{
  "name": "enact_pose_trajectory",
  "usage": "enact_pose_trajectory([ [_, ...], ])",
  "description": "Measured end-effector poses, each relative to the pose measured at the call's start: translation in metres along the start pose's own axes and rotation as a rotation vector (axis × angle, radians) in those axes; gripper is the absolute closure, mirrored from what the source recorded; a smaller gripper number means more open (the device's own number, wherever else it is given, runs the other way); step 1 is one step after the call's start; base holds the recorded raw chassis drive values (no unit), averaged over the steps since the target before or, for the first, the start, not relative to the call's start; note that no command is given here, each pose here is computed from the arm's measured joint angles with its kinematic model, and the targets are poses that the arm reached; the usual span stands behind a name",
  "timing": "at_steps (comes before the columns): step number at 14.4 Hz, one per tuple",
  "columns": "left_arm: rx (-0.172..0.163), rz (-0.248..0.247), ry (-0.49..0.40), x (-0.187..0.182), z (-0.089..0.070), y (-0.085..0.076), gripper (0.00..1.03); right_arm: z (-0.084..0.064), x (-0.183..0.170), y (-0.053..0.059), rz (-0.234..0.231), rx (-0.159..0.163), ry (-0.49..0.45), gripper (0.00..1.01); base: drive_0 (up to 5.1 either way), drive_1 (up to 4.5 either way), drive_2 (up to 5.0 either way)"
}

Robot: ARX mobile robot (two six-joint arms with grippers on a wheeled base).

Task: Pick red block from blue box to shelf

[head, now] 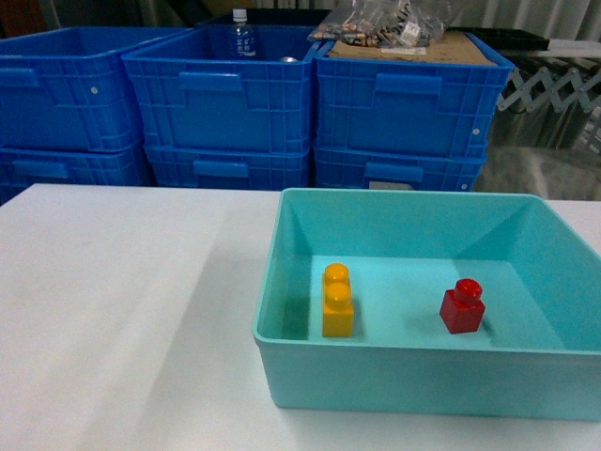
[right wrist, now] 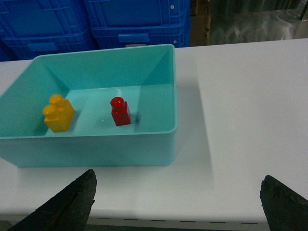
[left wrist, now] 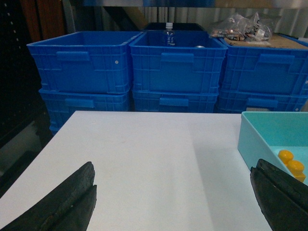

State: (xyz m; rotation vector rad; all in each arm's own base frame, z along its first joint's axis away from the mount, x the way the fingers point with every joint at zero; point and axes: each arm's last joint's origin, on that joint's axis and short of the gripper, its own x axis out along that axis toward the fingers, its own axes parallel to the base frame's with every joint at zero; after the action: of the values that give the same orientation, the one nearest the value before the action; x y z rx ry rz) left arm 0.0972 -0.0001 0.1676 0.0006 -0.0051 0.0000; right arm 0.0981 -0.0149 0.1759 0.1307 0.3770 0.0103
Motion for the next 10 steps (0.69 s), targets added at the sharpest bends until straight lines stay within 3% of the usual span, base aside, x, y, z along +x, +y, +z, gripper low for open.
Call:
enact_pose_trajectory([
  [10,0.000,0.000,0.000,0.0000,0.0000,0.0000,0.05,0.0000,0.0000,0.0000,0.000,0.000,0.000,0.03,0.0,0.00,0.0],
])
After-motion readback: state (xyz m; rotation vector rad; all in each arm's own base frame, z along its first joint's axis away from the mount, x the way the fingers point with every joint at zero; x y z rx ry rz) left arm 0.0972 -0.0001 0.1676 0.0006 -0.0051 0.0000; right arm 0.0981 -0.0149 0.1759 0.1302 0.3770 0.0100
